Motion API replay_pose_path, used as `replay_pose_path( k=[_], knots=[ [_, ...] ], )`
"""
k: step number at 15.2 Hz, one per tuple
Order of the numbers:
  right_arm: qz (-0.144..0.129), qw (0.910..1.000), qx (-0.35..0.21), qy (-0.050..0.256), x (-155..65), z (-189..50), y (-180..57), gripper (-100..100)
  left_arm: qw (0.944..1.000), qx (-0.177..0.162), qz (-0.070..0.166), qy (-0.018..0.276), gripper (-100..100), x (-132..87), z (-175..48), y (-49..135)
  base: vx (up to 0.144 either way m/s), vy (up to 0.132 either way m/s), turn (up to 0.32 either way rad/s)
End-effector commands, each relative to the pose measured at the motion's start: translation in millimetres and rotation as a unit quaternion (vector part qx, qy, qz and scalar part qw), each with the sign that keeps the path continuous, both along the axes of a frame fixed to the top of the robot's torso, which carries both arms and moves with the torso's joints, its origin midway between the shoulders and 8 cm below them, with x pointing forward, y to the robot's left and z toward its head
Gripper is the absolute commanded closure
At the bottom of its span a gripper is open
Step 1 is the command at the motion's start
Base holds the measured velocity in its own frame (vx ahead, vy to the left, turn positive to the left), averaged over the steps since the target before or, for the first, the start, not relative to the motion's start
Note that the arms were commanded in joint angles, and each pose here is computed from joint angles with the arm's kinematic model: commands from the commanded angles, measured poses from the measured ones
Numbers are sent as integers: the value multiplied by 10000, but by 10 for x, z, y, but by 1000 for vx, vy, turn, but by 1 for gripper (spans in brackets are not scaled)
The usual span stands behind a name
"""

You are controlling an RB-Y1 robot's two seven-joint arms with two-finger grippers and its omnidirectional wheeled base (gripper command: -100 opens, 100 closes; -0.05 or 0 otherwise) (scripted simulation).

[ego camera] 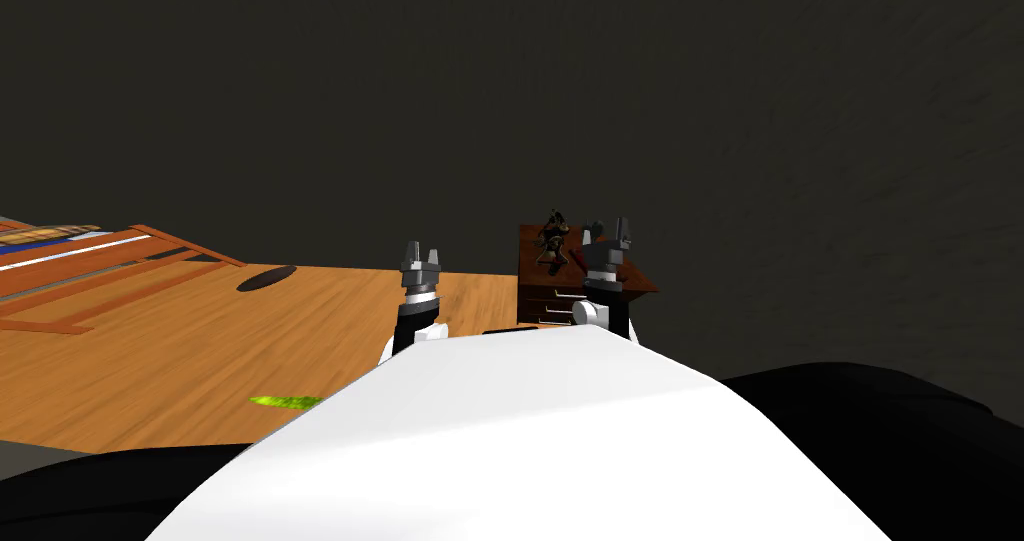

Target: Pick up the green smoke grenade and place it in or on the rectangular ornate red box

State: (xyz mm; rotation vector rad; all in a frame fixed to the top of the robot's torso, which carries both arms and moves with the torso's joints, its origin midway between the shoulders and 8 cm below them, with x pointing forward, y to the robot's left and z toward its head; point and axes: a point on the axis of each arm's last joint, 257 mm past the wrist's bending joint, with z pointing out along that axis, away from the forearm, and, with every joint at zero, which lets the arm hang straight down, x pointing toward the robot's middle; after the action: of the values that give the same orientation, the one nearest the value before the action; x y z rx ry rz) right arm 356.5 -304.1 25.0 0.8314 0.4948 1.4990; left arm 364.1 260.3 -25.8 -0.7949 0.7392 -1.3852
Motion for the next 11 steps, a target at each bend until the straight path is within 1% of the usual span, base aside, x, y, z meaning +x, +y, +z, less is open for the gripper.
replay_pose_path(
  k=[1, 2, 3, 5, 7, 8, 10, 11],
  knots=[
    [16, 9996, -262, 76, 30, -14, 35, -100, 10000, 0, 0, 0, 0, 0, 0, 0, -2, 13, -21],
    [4, 9988, -466, 139, 56, -32, 55, -100, 10000, 0, 0, 0, 0, 0, 0, 0, -9, 34, -43],
    [6, 9988, -471, 140, 56, -31, 56, -100, 10000, 0, 0, 0, 0, 0, 0, 0, -16, 48, -32],
    [-86, 9950, -952, 295, 124, -88, 85, -100, 10000, -1, 0, 0, 0, 0, 0, 0, -26, 69, -48],
    [-275, 9875, -1480, 472, 207, -169, 85, -100, 10000, -1, 0, 0, 0, 0, 0, 0, -31, 110, -96],
    [-275, 9875, -1480, 472, 207, -169, 85, -100, 10000, -1, 0, 0, 0, 0, 0, 0, -28, 127, -68],
    [-544, 9752, -2036, 669, 302, -274, 53, -100, 10000, -1, 0, 0, 0, 0, 0, -1, -30, 129, -78],
    [-544, 9752, -2036, 669, 302, -274, 53, -100, 10000, -2, 0, -1, 0, 0, 0, -1, -25, 127, -68]
  ],
)
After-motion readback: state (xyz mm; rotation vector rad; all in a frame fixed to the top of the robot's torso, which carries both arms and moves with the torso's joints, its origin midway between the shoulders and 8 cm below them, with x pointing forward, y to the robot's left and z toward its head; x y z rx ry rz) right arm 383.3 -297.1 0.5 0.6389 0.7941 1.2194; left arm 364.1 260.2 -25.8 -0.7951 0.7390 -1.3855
